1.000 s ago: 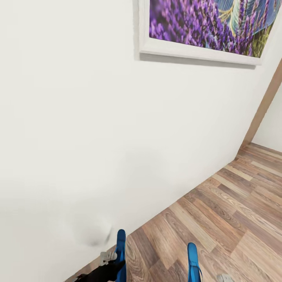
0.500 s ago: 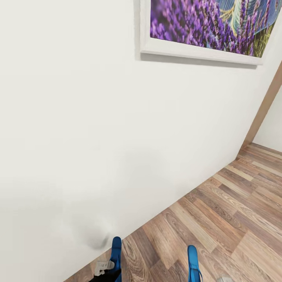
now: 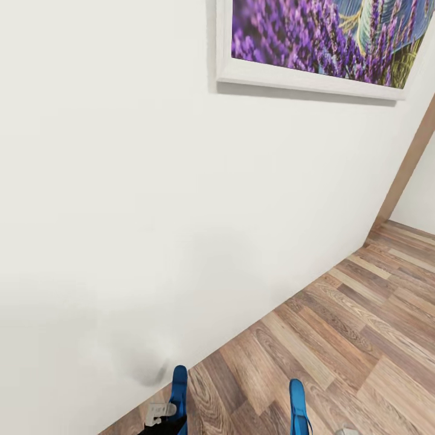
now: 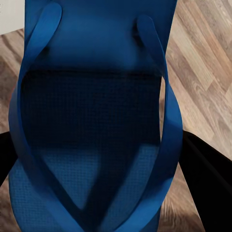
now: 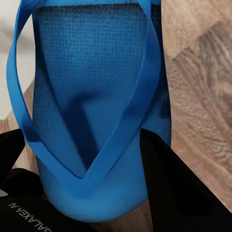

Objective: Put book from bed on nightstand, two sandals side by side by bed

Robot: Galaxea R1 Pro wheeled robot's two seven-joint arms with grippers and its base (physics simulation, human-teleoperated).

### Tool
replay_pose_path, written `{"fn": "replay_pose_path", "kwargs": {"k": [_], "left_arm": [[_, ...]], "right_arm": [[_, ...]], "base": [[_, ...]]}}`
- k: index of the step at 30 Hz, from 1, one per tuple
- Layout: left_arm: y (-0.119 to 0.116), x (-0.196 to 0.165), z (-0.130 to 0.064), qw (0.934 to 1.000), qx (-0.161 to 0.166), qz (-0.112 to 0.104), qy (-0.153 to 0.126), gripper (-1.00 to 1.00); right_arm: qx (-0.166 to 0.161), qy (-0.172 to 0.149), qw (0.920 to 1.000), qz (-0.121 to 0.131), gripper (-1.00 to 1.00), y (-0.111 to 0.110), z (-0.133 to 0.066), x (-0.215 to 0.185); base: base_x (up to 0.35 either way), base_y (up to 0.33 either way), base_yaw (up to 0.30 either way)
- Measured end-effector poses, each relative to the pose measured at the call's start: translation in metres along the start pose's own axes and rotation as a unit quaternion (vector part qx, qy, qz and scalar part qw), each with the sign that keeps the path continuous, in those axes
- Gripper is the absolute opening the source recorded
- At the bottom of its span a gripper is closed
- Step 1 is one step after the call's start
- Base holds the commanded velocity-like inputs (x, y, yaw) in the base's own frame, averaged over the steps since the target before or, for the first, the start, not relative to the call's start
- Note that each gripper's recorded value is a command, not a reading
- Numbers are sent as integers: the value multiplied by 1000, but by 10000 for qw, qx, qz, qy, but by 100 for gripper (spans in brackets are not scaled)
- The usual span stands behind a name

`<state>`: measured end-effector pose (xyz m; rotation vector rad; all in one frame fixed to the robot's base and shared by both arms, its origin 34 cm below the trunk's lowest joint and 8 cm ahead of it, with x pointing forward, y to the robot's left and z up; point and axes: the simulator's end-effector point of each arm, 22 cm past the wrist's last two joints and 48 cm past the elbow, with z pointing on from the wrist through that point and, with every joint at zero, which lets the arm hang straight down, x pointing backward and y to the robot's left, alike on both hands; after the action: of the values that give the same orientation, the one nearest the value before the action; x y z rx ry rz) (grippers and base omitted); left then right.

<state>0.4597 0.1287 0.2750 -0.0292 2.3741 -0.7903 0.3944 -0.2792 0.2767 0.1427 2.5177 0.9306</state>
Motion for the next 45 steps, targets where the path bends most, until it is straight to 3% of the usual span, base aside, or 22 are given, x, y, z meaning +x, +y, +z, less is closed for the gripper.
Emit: {"fn": "replay_pose_path", "kwargs": {"k": [26, 45], "left_arm": [[0, 0, 0, 10000, 3, 1, 1, -100], [-1, 0, 0, 10000, 5, 2, 3, -100]], "right_arm": [[-5, 0, 10000, 1, -100, 0, 0, 0], [-5, -1, 10000, 3, -100, 0, 0, 0]], "base": [[0, 0, 261], [0, 0, 28]]}}
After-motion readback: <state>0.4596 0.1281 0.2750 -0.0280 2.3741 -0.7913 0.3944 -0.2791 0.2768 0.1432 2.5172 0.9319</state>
